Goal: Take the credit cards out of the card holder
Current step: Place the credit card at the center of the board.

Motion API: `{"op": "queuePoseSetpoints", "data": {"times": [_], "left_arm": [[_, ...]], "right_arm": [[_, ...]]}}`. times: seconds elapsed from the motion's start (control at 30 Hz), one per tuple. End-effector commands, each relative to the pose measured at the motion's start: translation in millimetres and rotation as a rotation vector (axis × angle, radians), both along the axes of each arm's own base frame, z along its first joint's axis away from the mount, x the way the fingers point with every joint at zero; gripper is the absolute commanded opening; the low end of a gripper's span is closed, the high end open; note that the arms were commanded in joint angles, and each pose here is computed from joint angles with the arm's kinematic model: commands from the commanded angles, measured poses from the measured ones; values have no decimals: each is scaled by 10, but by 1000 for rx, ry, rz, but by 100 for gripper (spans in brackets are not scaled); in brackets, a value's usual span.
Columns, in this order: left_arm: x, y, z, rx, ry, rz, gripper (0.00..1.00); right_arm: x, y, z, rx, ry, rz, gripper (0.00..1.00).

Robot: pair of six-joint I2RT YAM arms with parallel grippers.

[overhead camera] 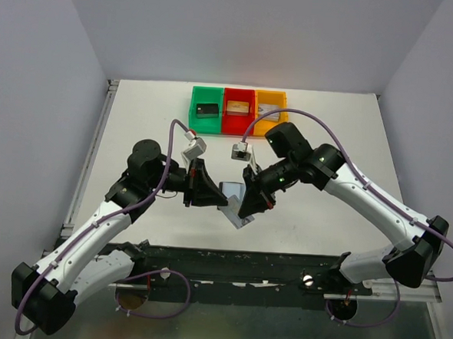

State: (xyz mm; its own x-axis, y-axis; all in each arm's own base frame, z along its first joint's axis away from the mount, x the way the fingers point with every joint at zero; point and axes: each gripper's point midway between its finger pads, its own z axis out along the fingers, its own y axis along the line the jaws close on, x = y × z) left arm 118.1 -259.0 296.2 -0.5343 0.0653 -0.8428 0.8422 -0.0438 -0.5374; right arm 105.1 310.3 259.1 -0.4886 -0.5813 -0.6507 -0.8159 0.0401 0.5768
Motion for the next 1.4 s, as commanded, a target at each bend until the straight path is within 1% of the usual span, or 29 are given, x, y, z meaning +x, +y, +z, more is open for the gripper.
{"op": "queuePoseSetpoints", "data": {"times": [0.0, 0.13, 0.23, 0.4, 0.43, 0.53, 0.57, 0.6, 0.7, 0.73, 0.8, 0.83, 0.87, 0.93, 0.97, 1.03, 1.1, 1.17, 1.23, 1.27, 1.33, 1.37], "left_arm": [[-93, -9, -45, 2, 4, -49, 12], [-107, -30, -84, 12, 13, -60, 8], [-119, -39, -97, 16, 17, -61, 0], [-126, -58, -114, 22, 16, -62, 0], [-114, -60, -120, 24, 17, -54, 0], [-44, -75, -164, 42, 22, -10, 0], [-8, -77, -180, 49, 23, 9, 0], [10, -79, -197, 53, 25, 20, 0], [46, -89, -219, 58, 38, 42, 0], [63, -91, -229, 61, 43, 50, 0], [56, -96, -231, 58, 46, 44, 1], [52, -99, -218, 51, 43, 40, 5], [49, -97, -208, 47, 43, 39, 13], [39, -97, -191, 41, 41, 33, 27], [35, -96, -179, 38, 37, 32, 31], [21, -96, -174, 38, 36, 24, 35], [14, -94, -176, 38, 36, 18, 35], [5, -93, -180, 39, 39, 12, 30], [2, -96, -183, 38, 38, 9, 19], [-4, -92, -176, 36, 37, 6, 11], [-12, -93, -168, 33, 34, 3, 0], [-10, -96, -173, 34, 34, 4, 0]], "right_arm": [[8, -8, 16, -21, -31, 4, 1], [-3, -8, 36, -21, -39, 11, 1], [-6, -6, 44, -19, -44, 15, 1], [-11, -16, 42, -22, -49, 14, 1], [-5, -17, 44, -23, -55, 10, 2], [30, -16, 50, -28, -67, -9, 18], [35, -13, 63, -24, -76, -13, 19], [52, -13, 72, -21, -82, -23, 18], [51, -6, 113, 1, -94, -29, 4], [40, -8, 118, 5, -92, -25, 1], [33, -11, 111, 6, -90, -22, 1], [29, -10, 114, 8, -89, -19, 1], [25, -12, 105, 7, -87, -18, 1], [18, -15, 101, 6, -84, -15, 1], [13, -19, 99, 7, -85, -13, 1], [11, -20, 94, 6, -84, -13, 1], [0, -26, 103, 8, -82, -8, 1], [0, -27, 106, 8, -84, -8, 1], [1, -30, 101, 3, -82, -8, 1], [1, -27, 100, 3, -81, -5, 1], [2, -28, 97, 0, -80, -4, 1], [15, -28, 85, -7, -81, -11, 1]]}}
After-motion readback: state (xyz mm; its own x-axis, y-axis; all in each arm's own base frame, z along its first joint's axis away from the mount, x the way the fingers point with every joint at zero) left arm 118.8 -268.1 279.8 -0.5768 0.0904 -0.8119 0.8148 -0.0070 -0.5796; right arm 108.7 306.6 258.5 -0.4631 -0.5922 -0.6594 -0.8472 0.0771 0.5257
